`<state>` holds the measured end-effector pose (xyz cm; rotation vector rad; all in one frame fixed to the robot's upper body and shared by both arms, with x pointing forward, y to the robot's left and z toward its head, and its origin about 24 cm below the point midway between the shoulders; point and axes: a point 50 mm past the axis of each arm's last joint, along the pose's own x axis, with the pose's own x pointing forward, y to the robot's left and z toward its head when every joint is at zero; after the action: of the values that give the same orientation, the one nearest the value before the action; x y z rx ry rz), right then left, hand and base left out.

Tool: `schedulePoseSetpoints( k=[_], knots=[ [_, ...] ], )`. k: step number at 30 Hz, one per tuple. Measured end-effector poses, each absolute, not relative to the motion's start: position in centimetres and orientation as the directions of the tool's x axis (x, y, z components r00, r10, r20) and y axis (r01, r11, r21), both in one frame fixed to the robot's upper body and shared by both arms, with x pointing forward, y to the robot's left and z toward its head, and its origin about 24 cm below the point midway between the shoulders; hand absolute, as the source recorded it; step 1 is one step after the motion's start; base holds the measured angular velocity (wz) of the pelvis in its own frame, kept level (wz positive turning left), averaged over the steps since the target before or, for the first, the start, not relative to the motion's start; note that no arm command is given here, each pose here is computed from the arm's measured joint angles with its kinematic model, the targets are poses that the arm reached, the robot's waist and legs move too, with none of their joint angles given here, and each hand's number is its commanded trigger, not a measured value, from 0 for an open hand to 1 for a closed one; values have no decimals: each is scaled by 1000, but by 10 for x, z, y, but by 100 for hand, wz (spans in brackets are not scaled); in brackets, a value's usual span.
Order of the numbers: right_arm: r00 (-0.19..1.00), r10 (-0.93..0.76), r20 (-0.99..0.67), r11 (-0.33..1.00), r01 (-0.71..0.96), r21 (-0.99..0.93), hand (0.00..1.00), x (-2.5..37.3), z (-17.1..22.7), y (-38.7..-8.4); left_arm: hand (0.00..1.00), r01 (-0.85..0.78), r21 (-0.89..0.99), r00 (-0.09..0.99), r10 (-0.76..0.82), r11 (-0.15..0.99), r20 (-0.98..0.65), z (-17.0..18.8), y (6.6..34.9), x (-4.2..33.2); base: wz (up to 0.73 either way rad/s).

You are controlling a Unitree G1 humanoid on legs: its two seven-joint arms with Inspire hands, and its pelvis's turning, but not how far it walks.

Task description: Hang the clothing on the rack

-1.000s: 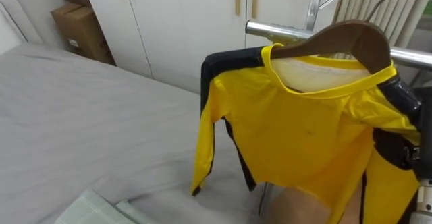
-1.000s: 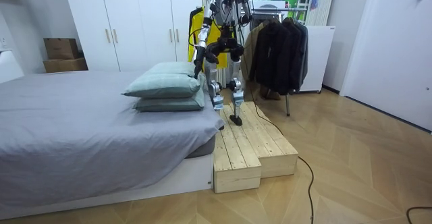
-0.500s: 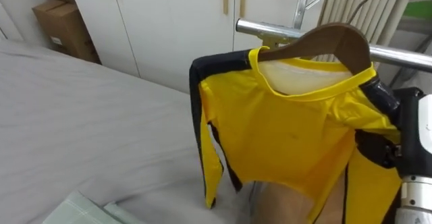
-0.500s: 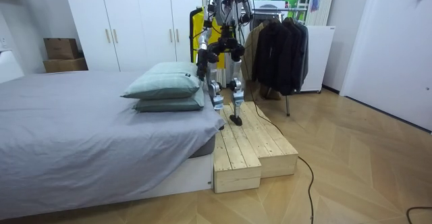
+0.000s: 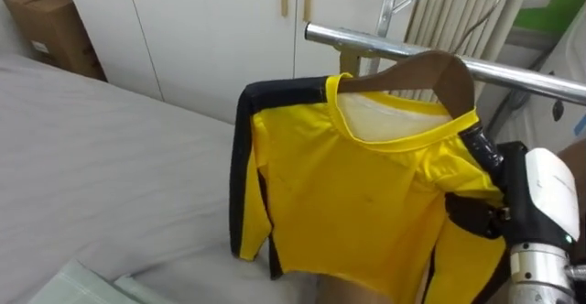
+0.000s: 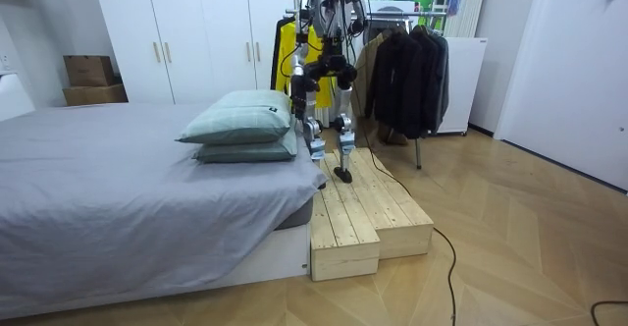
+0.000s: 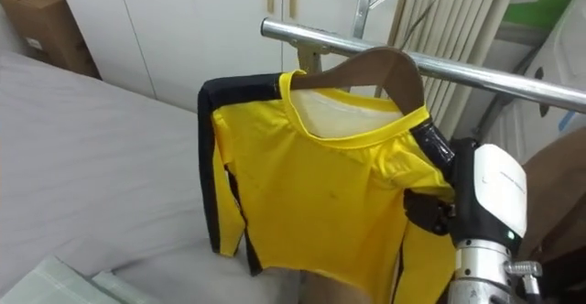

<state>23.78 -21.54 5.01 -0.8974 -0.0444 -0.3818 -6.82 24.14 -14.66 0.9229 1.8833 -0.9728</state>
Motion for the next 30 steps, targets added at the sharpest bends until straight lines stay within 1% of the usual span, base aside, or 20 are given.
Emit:
schedulePoseSetpoints(
  k=[7, 14, 17, 19, 22, 25, 28, 30],
  knots=[
    [939, -300, 167, 575, 318, -754, 100, 236, 40, -217, 0, 856, -241, -371, 219, 457, -902, -148, 245, -54, -11],
    [943, -308, 124, 581, 290, -760, 100, 231, 28, -220, 0, 824, -237, -384, 201, 514, -901, -152, 249, -48, -3],
    [942, -318, 106, 587, 283, -758, 100, 225, 22, -221, 0, 770, -208, -384, 179, 603, -906, -153, 253, -50, -5],
    [941, -328, 83, 603, 277, -748, 100, 220, 17, -223, 0, 704, -171, -375, 156, 690, -914, -153, 254, -55, -6],
    [938, -342, 52, 622, 268, -736, 100, 214, 12, -224, 0, 648, -132, -359, 148, 750, -921, -154, 254, -59, -3],
    [936, -350, 35, 631, 263, -730, 100, 211, 9, -225, 0, 630, -108, -344, 151, 769, -927, -154, 255, -60, 0],
    [926, -376, -28, 641, 238, -730, 100, 206, -4, -230, 0, 586, -61, -318, 160, 808, -935, -154, 258, -59, 0],
    [923, -382, -43, 636, 229, -737, 100, 204, -8, -231, 0, 571, -45, -309, 164, 820, -937, -154, 258, -59, 0]
  ],
)
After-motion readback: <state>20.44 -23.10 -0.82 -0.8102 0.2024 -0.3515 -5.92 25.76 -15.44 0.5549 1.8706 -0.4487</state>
